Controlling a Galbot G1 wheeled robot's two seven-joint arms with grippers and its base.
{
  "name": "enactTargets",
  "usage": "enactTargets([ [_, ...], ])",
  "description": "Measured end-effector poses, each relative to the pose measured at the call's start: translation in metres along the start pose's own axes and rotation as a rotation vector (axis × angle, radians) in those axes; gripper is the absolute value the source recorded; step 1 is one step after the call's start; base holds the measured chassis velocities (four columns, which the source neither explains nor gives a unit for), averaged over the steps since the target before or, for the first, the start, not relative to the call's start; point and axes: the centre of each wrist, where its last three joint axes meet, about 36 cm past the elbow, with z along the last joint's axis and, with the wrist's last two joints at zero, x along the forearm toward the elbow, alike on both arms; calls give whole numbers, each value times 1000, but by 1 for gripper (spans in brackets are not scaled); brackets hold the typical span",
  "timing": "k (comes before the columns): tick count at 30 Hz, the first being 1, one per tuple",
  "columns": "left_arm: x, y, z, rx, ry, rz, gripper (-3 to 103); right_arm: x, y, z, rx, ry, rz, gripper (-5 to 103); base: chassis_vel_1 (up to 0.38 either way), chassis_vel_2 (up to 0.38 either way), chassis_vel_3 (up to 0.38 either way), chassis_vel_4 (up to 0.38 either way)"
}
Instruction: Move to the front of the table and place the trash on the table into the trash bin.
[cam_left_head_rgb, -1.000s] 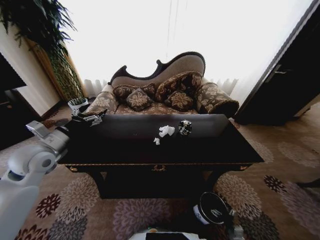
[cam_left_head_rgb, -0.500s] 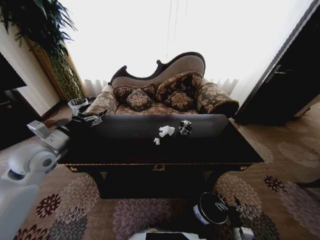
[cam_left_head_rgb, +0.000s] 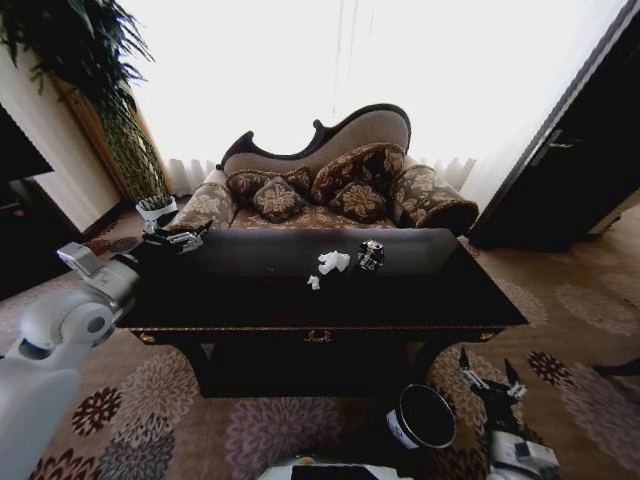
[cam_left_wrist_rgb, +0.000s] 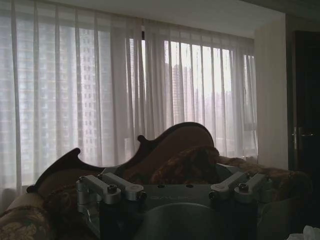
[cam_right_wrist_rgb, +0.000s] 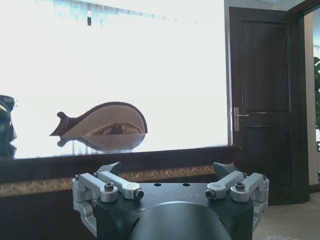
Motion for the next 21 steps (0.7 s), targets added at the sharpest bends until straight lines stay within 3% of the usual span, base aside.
enactTargets([
  [11,-2,3,2,-2,8,-7,100,-27,18,-46,-97,-179,-29,100,0,0,0,0],
  [14,1,2,2,6,-1,-17,100,-53,32,-57,-134,-281,-113,100,0,0,0,0],
  [21,19,0,-4,2,-24,-50,100,-85,53,-74,-209,-282,-284,100,0,0,0,0],
])
